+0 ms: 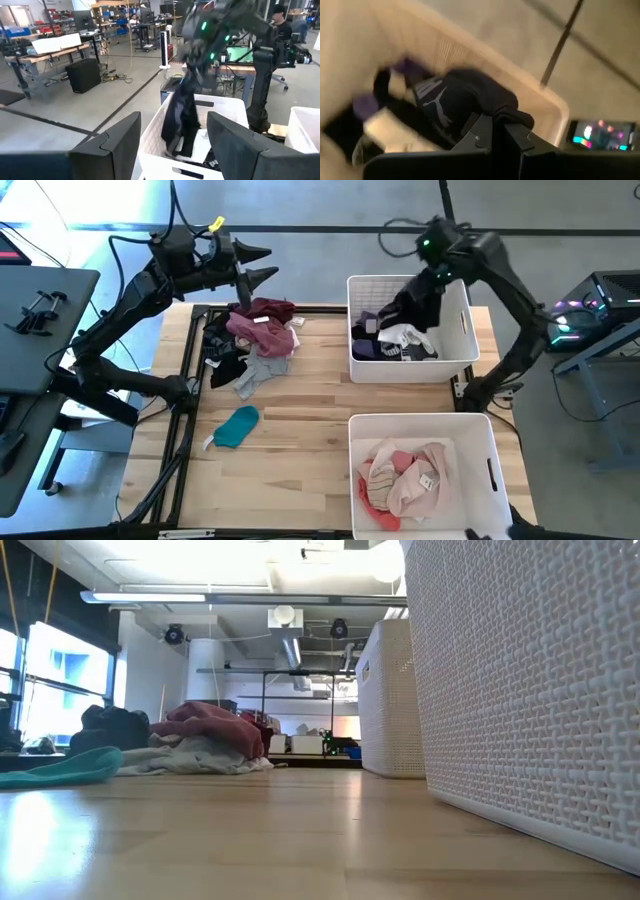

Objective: Sort clothes
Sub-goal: Put the black shorts into the top bin, then put the white towel into the bottom bin

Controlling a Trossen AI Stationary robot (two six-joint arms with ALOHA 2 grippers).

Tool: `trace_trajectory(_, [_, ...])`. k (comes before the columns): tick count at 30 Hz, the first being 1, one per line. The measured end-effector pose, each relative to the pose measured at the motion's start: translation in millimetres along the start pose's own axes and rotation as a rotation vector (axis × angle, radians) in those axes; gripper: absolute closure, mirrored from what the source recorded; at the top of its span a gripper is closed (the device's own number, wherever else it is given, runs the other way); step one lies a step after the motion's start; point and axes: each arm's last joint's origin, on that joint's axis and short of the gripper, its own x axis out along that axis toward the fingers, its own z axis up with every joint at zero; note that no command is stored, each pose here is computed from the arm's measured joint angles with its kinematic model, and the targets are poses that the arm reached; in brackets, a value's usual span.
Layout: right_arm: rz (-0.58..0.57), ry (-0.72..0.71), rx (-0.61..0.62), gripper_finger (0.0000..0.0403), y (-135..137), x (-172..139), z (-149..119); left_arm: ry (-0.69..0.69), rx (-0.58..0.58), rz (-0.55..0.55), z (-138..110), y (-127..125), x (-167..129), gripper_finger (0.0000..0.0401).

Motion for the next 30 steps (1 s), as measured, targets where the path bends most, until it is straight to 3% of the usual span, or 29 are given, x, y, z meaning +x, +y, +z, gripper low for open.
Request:
trace_trajectory(4, [0.046,0.176,-0.038,0.0399,7.7,39.5,-12.4,-0.002,-0.022,-0.002,0.4,-0.6,-0.5,0.0185])
trace_trajectory(10, [-0.055,0.347,-0.074,0.0384,8.0,82.5,-30.6,-0.001,-0.072,-0.003,0.3,-0.6,-0.5,0.0185])
trace_trajectory(14, [0.100,0.382,0.001,0.0328,1.3,85.0,-31.0,0.000,-0.104,-0.003,0.2,-0.7,-0.5,0.0185])
trace_trajectory(20, [0.421,0.311,0.137,0.0226,-6.0,61.0,-17.6,0.000,-0.126,-0.005,0.2,-0.8,-0.5,0.0185])
trace_trajectory(24, [0.657,0.300,0.156,0.0201,5.8,45.1,-13.6,0.001,-0.135,-0.005,0.1,-0.9,-0.5,0.0185])
trace_trajectory(27, [0.691,0.317,0.061,0.0199,25.1,44.5,-17.4,0.003,-0.135,-0.006,-0.1,-0.9,-0.5,0.0185])
trace_trajectory(30, [0.596,0.351,-0.017,0.0199,42.7,58.8,-24.8,0.006,-0.133,-0.006,-0.3,-0.9,-0.5,0.0185])
